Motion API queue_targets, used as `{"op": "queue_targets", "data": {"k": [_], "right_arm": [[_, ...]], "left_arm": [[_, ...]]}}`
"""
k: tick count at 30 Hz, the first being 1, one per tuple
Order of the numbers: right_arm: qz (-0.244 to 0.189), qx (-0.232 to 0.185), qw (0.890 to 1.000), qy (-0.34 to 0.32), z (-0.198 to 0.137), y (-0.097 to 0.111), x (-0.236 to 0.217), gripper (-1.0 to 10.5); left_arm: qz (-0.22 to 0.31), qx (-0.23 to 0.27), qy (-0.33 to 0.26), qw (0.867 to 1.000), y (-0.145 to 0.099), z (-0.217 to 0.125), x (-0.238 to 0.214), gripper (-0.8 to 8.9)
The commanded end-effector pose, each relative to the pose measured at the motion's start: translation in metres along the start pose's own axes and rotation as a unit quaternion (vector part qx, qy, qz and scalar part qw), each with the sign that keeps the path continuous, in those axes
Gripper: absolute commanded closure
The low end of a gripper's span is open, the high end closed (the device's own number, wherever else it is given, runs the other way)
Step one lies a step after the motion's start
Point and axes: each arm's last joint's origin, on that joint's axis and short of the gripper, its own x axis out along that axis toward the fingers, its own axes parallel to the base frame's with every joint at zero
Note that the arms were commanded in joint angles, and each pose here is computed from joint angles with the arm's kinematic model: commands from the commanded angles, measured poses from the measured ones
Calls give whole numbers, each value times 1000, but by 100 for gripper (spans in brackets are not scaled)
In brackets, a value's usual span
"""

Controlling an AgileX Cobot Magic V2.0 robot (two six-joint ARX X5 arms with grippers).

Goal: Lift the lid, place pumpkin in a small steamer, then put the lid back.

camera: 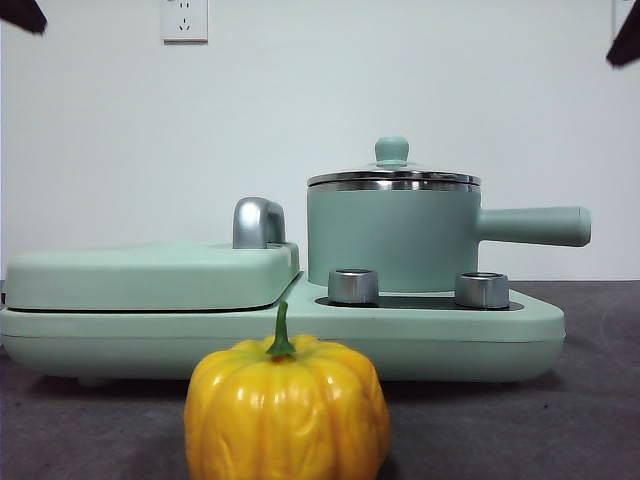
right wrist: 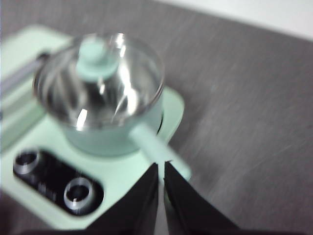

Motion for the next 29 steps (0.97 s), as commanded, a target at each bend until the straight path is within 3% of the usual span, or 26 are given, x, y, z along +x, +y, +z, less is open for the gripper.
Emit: {"op": "queue_targets", "data": {"k": [1,4,7,9,19,29], "right_arm": [[13,-64,998,5,4,4,0,929],[22,-94,995,8,3,7,0,905],[27,-101,994,9,3,9,1,739],[29,-102,994,8,3,10,1,670],[30,-104,994,7,4,11,1,670],[24,-108,994,-18,9,10,1,670]], "left_arm": [[-17,100,11,995,-4,4,3,805],[-28,120,21,992,-7,3,7,782],[-34,124,20,991,-9,3,8,586],[-38,127,18,991,-11,4,9,511],[-77,168,-36,982,-28,17,24,509],[-147,203,-73,965,-60,27,82,510]]}}
